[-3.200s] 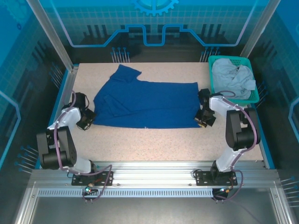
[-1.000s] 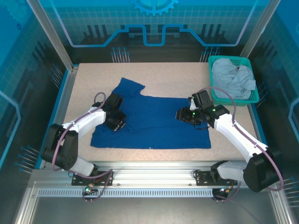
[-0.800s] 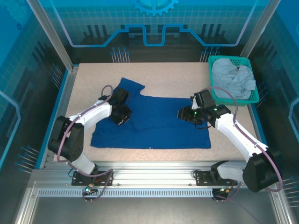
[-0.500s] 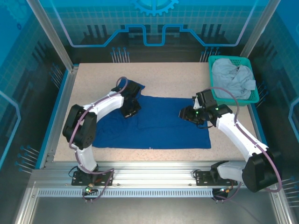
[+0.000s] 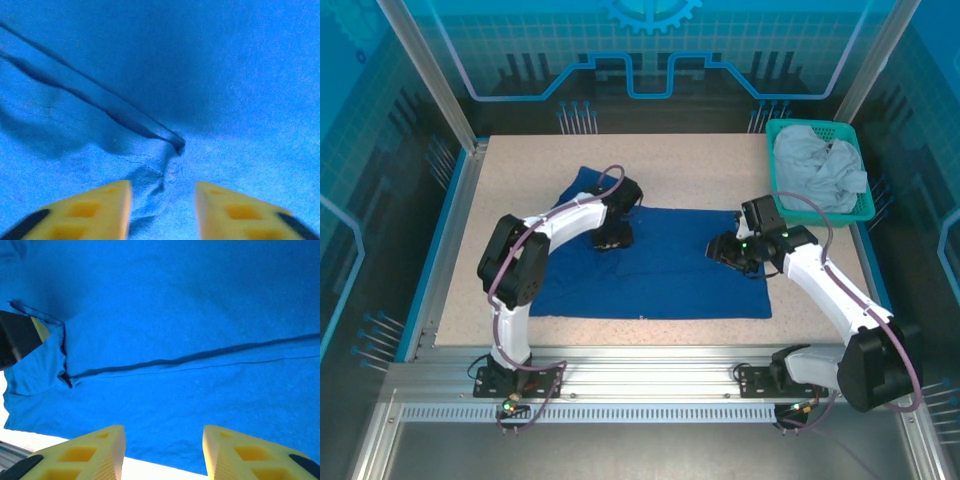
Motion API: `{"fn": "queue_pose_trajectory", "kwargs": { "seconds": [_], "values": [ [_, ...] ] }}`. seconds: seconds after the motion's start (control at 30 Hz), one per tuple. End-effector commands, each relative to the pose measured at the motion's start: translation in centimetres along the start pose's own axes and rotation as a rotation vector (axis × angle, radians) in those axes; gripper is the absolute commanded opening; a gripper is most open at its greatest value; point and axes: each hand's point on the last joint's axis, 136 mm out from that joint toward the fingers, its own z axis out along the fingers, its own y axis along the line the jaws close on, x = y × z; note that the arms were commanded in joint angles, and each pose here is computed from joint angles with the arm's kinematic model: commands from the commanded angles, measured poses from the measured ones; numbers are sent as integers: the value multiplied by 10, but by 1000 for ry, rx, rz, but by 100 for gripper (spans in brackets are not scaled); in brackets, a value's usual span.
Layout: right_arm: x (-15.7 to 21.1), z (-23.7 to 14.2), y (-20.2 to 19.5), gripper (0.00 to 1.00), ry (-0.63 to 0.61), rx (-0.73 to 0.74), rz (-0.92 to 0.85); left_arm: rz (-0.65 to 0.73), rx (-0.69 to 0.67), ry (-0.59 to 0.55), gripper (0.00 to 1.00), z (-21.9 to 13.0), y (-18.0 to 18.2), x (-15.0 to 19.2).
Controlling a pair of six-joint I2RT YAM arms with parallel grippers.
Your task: Fold and stack the t-shirts
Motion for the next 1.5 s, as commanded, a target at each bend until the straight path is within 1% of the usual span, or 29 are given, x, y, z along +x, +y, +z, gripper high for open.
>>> {"fn": "queue_pose_trajectory", "kwargs": {
  "seconds": [0.0,0.07,0.1,0.17,0.23,0.27,0.37,0.4,0.5,0.63,0.7,0.8,0.93,1.0,1.13,1.23,1.3,1.33,1.4,1.47],
  "values": [
    [3,-3,-23,46,0,83,49,-13,-36,-105,52,-43,12,-13],
    [-1,-9,-35,45,-31,115,108,-88,-16,-121,55,-59,24,-10],
    [7,-6,-52,44,-24,153,161,-141,3,-115,55,-63,32,-6],
    [11,-9,-74,40,-53,181,257,-254,45,-78,52,-64,50,6],
    [12,-7,-87,34,-76,167,324,-374,98,-12,46,-54,68,20],
    [14,-3,-92,34,-73,160,346,-431,117,18,43,-47,79,27],
    [21,10,-104,31,-30,197,385,-576,123,82,34,-26,109,41],
    [23,15,-107,30,-13,203,393,-618,126,97,33,-20,117,42],
    [24,25,-112,29,4,228,385,-687,128,109,30,-7,132,39],
    [29,38,-124,30,60,286,398,-716,71,130,28,9,147,36],
    [35,44,-129,29,108,332,407,-734,1,145,27,18,163,41],
    [45,53,-130,29,159,385,397,-775,-68,143,26,30,189,51],
    [64,58,-127,30,224,489,381,-790,-130,133,26,34,217,58],
    [74,61,-118,30,252,505,367,-797,-156,127,26,32,231,62],
    [96,61,-108,31,298,571,342,-808,-145,102,27,29,245,58],
    [93,51,-108,32,263,621,339,-792,-122,94,28,21,242,48],
    [76,37,-102,34,190,615,321,-803,-131,63,29,5,244,42],
    [65,32,-96,37,146,594,303,-811,-129,30,32,-6,245,37],
    [31,20,-75,43,34,518,238,-826,-86,-88,42,-36,241,16],
    [0,11,-62,46,-49,477,186,-805,4,-198,45,-60,223,-14]
  ]
}}
